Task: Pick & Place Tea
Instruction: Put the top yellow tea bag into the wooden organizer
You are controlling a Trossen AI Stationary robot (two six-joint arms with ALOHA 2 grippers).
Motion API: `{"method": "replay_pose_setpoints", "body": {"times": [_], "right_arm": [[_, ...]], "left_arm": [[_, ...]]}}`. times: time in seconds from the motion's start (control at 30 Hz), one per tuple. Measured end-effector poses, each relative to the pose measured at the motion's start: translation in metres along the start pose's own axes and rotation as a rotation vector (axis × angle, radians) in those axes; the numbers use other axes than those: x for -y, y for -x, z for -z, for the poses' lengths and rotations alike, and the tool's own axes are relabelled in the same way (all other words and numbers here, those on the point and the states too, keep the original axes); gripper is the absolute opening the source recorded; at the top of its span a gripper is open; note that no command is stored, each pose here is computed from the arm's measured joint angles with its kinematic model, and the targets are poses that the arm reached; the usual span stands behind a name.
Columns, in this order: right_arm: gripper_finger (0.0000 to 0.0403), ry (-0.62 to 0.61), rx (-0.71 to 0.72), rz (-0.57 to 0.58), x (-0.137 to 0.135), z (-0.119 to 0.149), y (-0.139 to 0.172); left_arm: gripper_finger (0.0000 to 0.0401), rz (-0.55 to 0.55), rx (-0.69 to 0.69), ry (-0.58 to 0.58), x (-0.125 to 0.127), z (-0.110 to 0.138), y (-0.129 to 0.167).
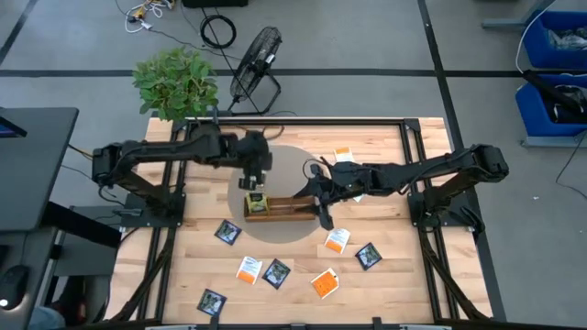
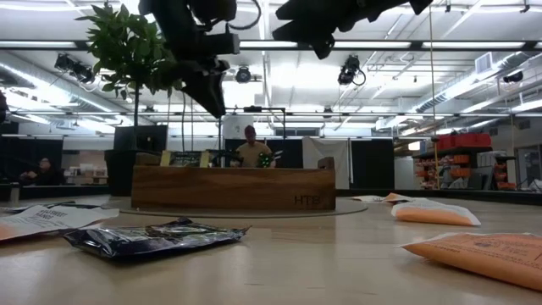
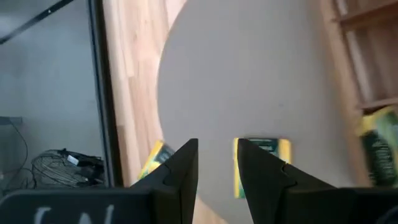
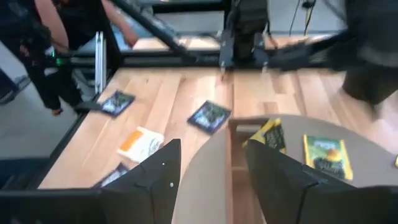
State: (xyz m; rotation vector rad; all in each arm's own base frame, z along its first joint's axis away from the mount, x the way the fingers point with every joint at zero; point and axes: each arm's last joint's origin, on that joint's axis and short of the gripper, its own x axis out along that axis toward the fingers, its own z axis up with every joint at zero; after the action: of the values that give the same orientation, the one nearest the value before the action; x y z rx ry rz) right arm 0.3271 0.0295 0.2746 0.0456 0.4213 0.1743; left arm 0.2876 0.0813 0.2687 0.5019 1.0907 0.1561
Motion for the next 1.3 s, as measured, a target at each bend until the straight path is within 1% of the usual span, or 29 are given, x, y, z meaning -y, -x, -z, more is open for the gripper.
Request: {"method": "replay_pose_setpoints", "body": {"times": [0.17,0.33,0.4,0.5,0.57,0.63,0.7,0.77,0.9,1.07,1.17,1.3], "right_arm": [[0.0191,0.027,-0.006,0.001,-0.007,0.010,-0.005],[0.0191,0.044,-0.018,-0.013,-0.011,0.023,-0.012],[0.0191,0.044,-0.020,-0.016,-0.011,0.028,-0.014],[0.0191,0.044,-0.016,-0.022,-0.011,0.033,-0.017],[0.0191,0.043,-0.018,-0.025,-0.011,0.035,-0.019],[0.0191,0.043,-0.027,-0.027,-0.011,0.036,-0.021],[0.0191,0.045,-0.034,-0.036,-0.012,0.038,-0.022],[0.0191,0.044,-0.047,-0.036,-0.012,0.040,-0.023],[0.0191,0.044,-0.063,-0.038,-0.013,0.042,-0.025],[0.0191,0.044,-0.083,-0.036,-0.012,0.045,-0.027],[0.0191,0.053,-0.073,-0.036,-0.013,0.044,-0.027],[0.0191,0.051,-0.047,-0.036,-0.013,0.042,-0.027]], "left_arm": [[0.0117,-0.005,-0.018,-0.040,-0.019,0.014,-0.008],[0.0129,0.006,-0.061,-0.090,-0.022,0.016,-0.031],[0.0143,0.016,-0.128,-0.128,-0.020,0.018,-0.048],[0.0169,-0.003,-0.237,-0.176,-0.018,0.018,-0.071],[0.0185,0.025,-0.273,-0.181,-0.021,0.016,-0.082],[0.0198,0.080,-0.302,-0.182,-0.026,0.014,-0.091],[0.0206,0.130,-0.341,-0.194,-0.031,0.013,-0.099],[0.0210,0.148,-0.365,-0.206,-0.040,0.013,-0.105],[0.0213,0.148,-0.358,-0.210,-0.059,0.015,-0.109],[0.0213,0.159,-0.359,-0.180,-0.078,0.029,-0.111],[0.0213,0.175,-0.349,-0.175,-0.085,0.038,-0.112],[0.0213,0.175,-0.323,-0.187,-0.090,0.041,-0.117]]}}
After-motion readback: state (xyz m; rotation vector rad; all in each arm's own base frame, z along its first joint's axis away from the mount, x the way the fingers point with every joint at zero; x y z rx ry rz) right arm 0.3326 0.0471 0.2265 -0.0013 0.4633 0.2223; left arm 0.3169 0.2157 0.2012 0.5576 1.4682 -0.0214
